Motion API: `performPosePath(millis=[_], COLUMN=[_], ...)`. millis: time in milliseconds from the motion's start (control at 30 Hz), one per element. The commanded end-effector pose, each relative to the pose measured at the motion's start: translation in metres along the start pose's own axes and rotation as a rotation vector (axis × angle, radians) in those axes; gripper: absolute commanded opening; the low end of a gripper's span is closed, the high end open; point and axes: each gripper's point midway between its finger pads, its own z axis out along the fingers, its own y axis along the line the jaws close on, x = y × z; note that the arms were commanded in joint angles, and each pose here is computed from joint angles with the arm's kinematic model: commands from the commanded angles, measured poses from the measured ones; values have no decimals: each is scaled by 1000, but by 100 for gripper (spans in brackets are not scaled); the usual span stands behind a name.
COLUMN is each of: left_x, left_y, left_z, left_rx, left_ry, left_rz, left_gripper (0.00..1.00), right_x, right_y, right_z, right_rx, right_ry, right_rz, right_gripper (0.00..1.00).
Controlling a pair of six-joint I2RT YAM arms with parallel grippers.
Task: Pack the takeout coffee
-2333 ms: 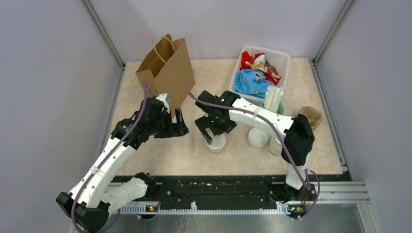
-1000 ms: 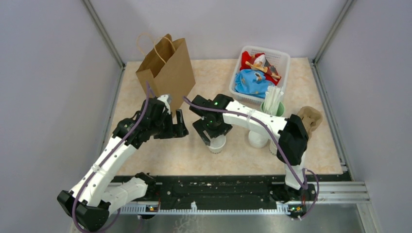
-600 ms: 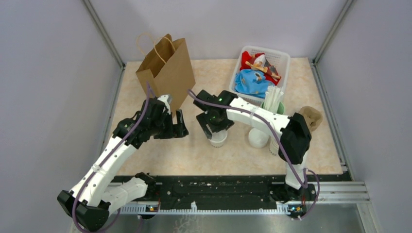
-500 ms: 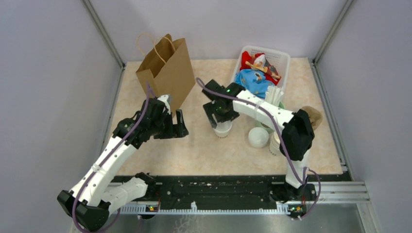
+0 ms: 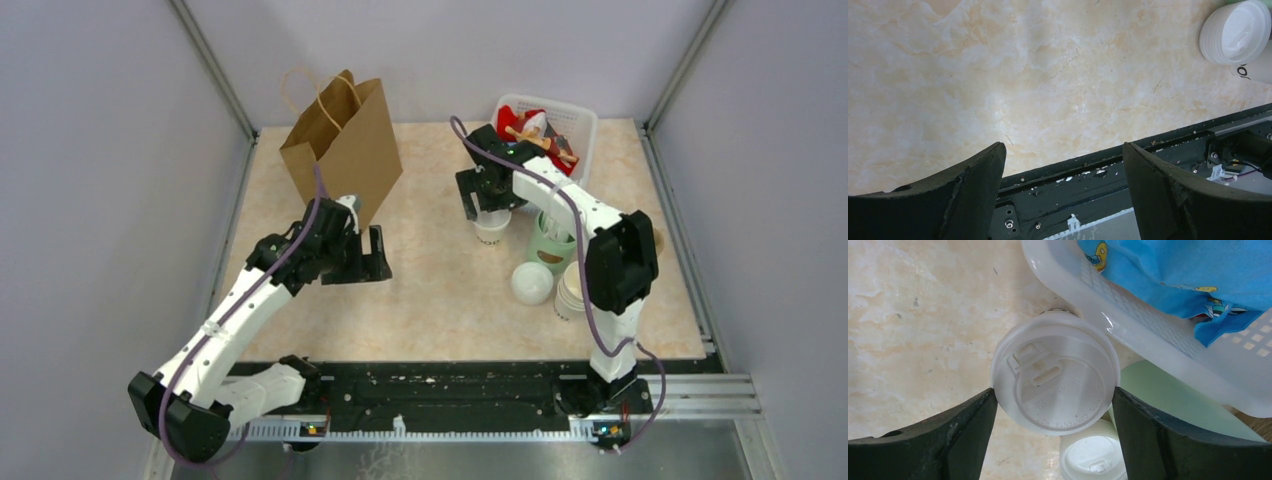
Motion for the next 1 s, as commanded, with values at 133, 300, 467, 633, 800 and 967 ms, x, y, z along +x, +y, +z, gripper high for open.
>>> performPosePath(millis=[133,300,467,633,800,967], left_x=[-16,-15,-17,-18,-18,-18], left_y=[-15,-17,-19,-27,-29,-31], left_z=[-4,-7,-8,-11,-17,-18], left_rx=[62,79,98,146,159,171], left_ry=[-50,-56,-71,-83,-83,-87], left_rz=[9,12,33,51,64,77], left_gripper=[93,93,93,94,94,94], right_x=[-24,-37,-7,60,104,143], right_y=[1,-5,-15,-16,-78,-91], right_z=[-34,-107,-172,-165,-175,-167], right_rx=[-22,-71,-140,-195,123,170], right_ry=[-43,-86,-118,-31,-3,29], right_rz=[-27,-2,26,51,248,430], right_gripper=[99,99,95,81,61,48])
